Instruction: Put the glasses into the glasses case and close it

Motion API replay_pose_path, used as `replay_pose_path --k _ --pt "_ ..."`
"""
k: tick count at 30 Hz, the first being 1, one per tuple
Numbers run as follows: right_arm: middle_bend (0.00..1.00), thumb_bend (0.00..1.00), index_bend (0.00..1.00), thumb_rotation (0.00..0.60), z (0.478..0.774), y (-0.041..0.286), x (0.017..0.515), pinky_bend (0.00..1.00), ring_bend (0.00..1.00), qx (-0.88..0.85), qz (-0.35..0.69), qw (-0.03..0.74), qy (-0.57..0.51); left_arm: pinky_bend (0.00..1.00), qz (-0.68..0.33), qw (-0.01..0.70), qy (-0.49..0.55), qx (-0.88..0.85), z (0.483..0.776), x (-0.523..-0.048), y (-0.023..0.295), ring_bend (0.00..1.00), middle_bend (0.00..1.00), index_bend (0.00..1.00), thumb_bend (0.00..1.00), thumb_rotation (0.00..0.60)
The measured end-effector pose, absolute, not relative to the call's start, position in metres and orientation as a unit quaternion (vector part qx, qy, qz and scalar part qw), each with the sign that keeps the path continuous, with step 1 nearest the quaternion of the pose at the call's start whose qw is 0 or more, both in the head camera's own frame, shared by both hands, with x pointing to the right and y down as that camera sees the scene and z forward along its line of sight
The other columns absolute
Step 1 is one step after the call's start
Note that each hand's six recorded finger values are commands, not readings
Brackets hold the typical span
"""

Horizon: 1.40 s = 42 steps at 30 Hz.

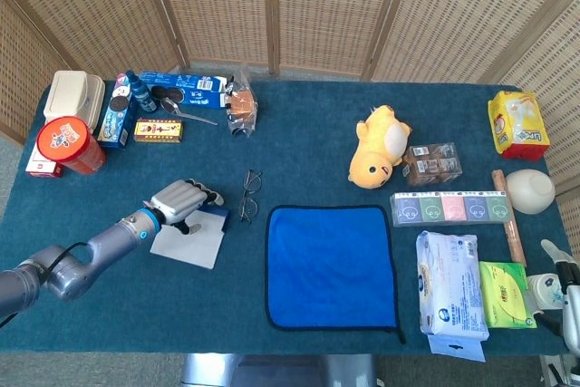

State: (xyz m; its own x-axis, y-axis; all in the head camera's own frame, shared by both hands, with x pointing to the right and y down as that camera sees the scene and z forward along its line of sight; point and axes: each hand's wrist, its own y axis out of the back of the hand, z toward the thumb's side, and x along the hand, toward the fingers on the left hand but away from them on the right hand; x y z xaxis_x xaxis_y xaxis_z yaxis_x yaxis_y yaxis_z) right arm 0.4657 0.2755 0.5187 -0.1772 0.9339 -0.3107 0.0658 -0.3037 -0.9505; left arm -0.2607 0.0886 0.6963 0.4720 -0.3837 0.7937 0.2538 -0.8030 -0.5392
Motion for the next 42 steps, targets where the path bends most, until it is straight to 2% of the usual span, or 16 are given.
replay_pose_path --k 7,10,18,27,33,42 --pt "0.26 0.31 0.15 0.6 0.52 0.275 0.463 0.37 0.29 -0.536 0.603 0.359 -0.469 0.18 -0.521 0.293 0.024 -0.801 0.691 -0.273 0.108 0.23 0.34 0.23 0.33 0.6" --pt "0.26 0.3 0.14 0.6 0.52 0.275 0.464 0.37 0.29 -0.536 0.603 0.358 -0.47 0.18 -0.518 0.294 0.029 -0.803 0.687 -0.274 0.111 0.2 0.31 0.23 0.33 0.6" --pt "0.26 0.31 0.14 0.6 0.523 0.274 0.463 0.37 0.29 -0.539 0.603 0.357 -0.468 0.19 -0.471 0.364 0.109 -0.796 0.677 -0.251 0.077 0.1 0.21 0.23 0.33 0.6" --pt "0.26 0.31 0.14 0.6 0.52 0.281 0.472 0.37 0.29 -0.528 0.61 0.352 -0.475 0.12 -0.446 0.425 0.134 -0.776 0.705 -0.213 0.052 0.03 0.16 0.26 0.33 0.6" --pt "0.26 0.3 0.14 0.6 0.517 0.282 0.476 0.37 0.29 -0.522 0.611 0.353 -0.479 0.09 -0.434 0.457 0.117 -0.768 0.721 -0.186 0.051 0.0 0.13 0.27 0.33 0.6" --pt "0.26 0.3 0.14 0.6 0.515 0.284 0.478 0.37 0.3 -0.517 0.614 0.352 -0.481 0.06 -0.428 0.485 0.09 -0.757 0.735 -0.175 0.054 0.0 0.08 0.26 0.33 0.6"
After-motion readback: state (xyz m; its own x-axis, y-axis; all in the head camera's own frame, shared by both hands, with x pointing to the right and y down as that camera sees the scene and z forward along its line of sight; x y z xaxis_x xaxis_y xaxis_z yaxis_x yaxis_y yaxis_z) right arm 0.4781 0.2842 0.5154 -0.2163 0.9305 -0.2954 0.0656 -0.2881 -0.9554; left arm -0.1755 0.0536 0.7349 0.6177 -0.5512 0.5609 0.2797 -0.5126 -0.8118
